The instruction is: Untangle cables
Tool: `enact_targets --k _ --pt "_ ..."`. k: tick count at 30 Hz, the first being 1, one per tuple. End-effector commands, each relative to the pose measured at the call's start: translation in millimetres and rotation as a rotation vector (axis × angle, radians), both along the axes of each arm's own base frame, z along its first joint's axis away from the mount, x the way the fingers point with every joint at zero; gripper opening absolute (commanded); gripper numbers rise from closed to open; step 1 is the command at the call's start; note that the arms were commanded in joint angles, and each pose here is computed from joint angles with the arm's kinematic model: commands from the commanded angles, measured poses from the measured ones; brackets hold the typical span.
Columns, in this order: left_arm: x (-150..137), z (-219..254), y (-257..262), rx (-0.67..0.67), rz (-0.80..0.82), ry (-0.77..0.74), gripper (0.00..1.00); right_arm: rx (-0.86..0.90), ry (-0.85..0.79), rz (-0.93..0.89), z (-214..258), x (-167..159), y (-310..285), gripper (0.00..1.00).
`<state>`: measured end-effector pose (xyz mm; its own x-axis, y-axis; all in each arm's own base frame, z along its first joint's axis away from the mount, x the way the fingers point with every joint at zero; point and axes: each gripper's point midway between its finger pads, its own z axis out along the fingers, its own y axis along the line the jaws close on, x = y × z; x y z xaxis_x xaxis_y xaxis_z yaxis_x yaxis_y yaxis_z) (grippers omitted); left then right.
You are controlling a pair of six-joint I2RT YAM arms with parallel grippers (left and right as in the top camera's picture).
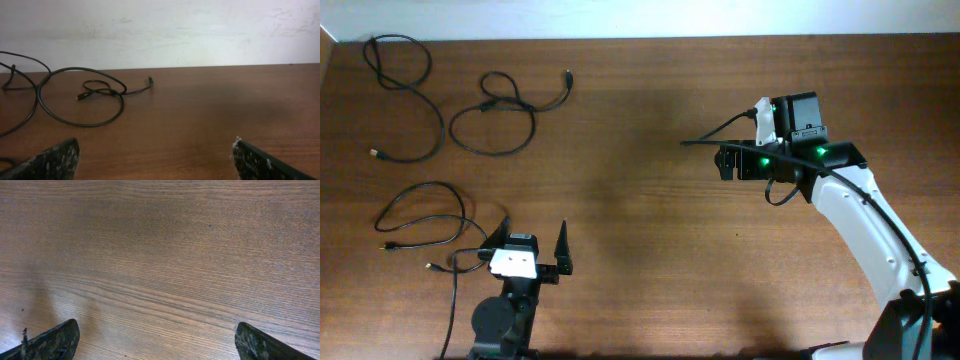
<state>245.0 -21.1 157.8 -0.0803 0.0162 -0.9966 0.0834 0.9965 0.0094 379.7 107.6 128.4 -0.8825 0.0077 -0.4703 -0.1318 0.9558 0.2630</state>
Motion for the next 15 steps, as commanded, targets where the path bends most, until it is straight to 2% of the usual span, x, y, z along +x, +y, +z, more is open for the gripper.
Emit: enact_targets --k 1,8,15 --pt "0 -1 -3 0.021 -0.020 -0.003 0.99 -0.009 -0.001 0.006 -2 -1 0 0.98" --pt "0 -1 -3 0.021 -0.020 -0.003 0.99 -0.102 -0.036 -0.052 9 -2 -20 0.98" --pt "0 -1 -3 0.021 -0.020 -0.003 0.99 -0.259 -0.353 -0.236 94 -15 -72 0.99"
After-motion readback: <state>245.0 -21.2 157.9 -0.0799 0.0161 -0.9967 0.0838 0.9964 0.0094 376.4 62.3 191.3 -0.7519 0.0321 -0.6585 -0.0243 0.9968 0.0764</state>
